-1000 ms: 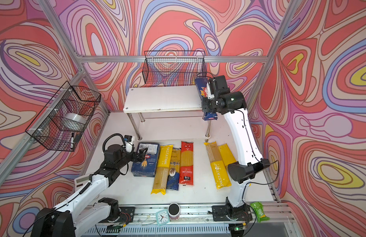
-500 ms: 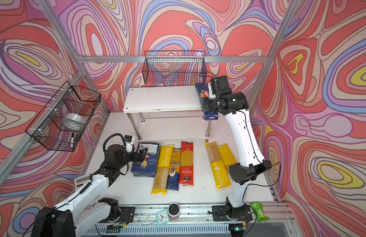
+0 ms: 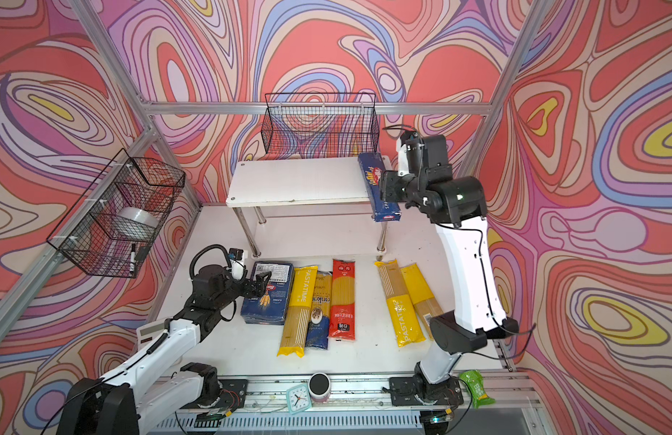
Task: Arrange pasta packages on shelves
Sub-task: Place the pasta box on the shelf, then rotate the shelf at the top-center of the table.
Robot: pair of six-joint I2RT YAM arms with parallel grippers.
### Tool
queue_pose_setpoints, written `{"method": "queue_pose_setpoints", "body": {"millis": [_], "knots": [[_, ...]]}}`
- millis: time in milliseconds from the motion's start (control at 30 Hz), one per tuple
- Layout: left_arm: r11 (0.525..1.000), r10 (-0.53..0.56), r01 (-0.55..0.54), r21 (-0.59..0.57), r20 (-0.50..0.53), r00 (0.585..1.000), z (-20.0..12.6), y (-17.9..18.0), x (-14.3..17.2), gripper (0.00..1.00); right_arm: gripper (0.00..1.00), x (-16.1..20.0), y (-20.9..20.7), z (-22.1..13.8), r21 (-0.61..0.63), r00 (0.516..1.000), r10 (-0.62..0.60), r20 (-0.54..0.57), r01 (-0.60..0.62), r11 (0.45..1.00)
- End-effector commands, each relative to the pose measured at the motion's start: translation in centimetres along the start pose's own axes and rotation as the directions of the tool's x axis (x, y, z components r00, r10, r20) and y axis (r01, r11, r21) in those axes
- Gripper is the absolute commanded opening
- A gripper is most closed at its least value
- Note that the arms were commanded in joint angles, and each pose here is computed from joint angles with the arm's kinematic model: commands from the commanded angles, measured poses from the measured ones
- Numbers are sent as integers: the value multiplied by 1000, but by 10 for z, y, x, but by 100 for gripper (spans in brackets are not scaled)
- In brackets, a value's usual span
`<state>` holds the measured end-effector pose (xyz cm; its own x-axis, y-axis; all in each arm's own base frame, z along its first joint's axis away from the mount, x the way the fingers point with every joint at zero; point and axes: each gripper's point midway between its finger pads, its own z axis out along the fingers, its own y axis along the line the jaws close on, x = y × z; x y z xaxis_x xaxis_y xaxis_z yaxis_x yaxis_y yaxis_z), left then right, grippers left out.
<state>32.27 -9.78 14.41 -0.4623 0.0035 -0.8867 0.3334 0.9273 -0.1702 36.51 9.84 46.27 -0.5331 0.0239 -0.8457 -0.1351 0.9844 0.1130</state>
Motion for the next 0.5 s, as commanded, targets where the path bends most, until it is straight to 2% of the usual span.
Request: {"method": "queue_pose_setpoints", "body": {"millis": [0,133,267,400,467], "knots": [[1000,-5,5,-6,9,1000,0,1,-5,100,65,16,-9,-14,27,1000,2,-8,-2,1000],[1000,-2,2,0,16,1000,-2,-1,-6,100,65,33,-22,-21,79,1000,16,5,-16,997],[1000,-3,3,0,15,1000,-2,0,-5,100,63,53,-13,-25,18,998,16,-60,-15,1000],[1000,-3,3,-2,15,1000,-2,0,-5,100,55,72,-16,-36,17,995,44,-93,-43,999],[1000,-3,3,-4,17,1000,-2,0,-5,100,54,79,-22,-42,40,995,64,-74,-61,997]]}}
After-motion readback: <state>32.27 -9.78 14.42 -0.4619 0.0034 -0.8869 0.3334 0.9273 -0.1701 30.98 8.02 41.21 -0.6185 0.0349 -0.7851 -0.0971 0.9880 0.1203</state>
